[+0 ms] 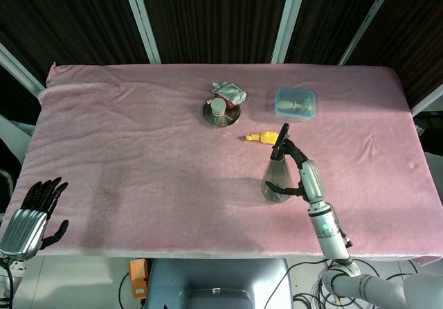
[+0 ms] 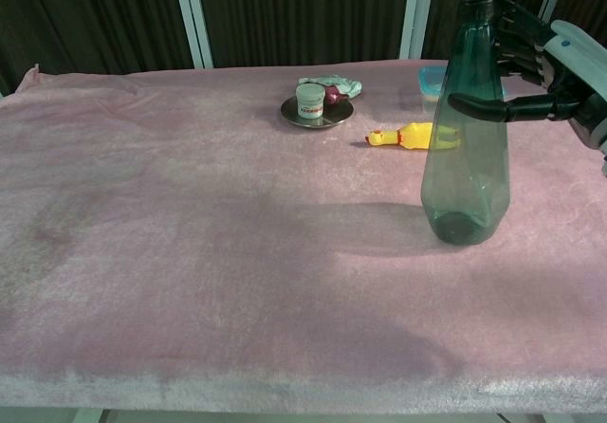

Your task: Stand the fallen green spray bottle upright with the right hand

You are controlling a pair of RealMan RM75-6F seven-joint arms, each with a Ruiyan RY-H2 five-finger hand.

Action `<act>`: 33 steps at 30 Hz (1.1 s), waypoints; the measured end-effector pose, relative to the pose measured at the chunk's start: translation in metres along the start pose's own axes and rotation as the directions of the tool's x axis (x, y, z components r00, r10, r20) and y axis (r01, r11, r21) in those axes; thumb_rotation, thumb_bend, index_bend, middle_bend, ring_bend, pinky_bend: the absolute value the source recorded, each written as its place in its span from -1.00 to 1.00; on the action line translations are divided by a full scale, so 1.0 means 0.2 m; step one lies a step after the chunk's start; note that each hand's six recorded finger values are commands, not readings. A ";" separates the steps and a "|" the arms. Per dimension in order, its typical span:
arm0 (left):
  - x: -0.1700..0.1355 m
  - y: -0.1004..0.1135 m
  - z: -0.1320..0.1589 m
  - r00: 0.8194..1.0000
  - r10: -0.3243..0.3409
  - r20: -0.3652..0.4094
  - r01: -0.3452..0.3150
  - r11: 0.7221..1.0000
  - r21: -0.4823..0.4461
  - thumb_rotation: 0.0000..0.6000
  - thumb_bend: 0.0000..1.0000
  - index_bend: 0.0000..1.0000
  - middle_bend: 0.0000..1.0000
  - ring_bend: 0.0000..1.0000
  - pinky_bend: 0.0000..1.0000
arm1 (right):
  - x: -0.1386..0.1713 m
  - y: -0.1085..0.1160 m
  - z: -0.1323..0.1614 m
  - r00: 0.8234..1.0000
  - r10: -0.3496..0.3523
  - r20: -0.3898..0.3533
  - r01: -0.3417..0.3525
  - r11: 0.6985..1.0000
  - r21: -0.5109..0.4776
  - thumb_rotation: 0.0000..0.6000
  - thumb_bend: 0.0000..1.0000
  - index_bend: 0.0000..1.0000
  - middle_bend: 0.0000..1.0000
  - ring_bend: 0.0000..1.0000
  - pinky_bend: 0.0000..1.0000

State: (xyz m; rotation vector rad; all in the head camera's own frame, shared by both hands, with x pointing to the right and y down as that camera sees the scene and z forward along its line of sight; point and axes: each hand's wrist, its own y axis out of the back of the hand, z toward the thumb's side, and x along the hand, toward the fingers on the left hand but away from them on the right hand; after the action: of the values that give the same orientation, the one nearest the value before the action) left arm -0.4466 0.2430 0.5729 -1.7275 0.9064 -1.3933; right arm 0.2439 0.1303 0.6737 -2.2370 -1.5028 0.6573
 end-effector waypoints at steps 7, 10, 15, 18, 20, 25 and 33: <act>0.00 0.00 0.00 1.000 -0.001 -0.002 0.001 1.000 0.002 1.00 -0.22 -1.00 -1.00 -1.00 -1.00 | 0.05 0.04 -0.02 1.000 0.005 0.011 -0.005 1.000 0.010 1.00 -0.49 -0.73 -0.31 -0.54 -0.24; 0.00 0.00 0.00 1.000 -0.002 -0.001 0.002 1.000 0.003 1.00 -0.21 -1.00 -1.00 -1.00 -1.00 | 0.06 0.06 -0.03 1.000 0.006 0.012 -0.006 1.000 0.013 1.00 -0.49 -0.73 -0.31 -0.54 -0.24; 0.00 0.00 0.00 1.000 0.000 -0.003 0.000 1.000 0.002 1.00 -0.21 -1.00 -1.00 -1.00 -1.00 | 0.10 0.09 -0.03 1.000 0.006 0.008 -0.006 1.000 0.021 1.00 -0.49 -0.73 -0.31 -0.54 -0.24; 0.00 0.00 0.00 1.000 -0.002 -0.001 0.002 1.000 0.002 1.00 -0.21 -1.00 -1.00 -1.00 -1.00 | 0.14 0.11 -0.03 1.000 0.013 0.007 -0.013 0.999 0.033 1.00 -0.51 -0.73 -0.32 -0.54 -0.24; 0.00 0.00 0.01 1.000 -0.003 0.001 0.003 1.000 0.003 1.00 -0.21 -1.00 -1.00 -1.00 -1.00 | 0.16 0.13 -0.03 1.000 0.020 0.005 -0.021 0.999 0.043 1.00 -0.53 -0.73 -0.32 -0.54 -0.24; 0.00 0.00 0.01 1.000 0.001 0.000 -0.001 1.000 0.003 1.00 -0.22 -1.00 -1.00 -1.00 -1.00 | 0.22 0.17 -0.01 0.999 0.042 -0.001 -0.042 0.996 0.072 1.00 -0.57 -0.73 -0.35 -0.54 -0.24; -0.01 0.00 0.01 1.000 0.003 0.001 -0.003 1.000 0.002 1.00 -0.21 -1.00 -1.00 -1.00 -1.00 | 0.38 0.32 0.00 0.999 0.038 0.021 -0.042 0.975 0.217 1.00 -0.61 -0.79 -0.46 -0.60 -0.27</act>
State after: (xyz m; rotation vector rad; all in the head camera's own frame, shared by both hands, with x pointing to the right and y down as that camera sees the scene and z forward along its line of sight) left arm -0.4457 0.2441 0.5712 -1.7246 0.9064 -1.3915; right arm 0.3163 0.1768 0.6254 -2.1052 -1.3261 0.8124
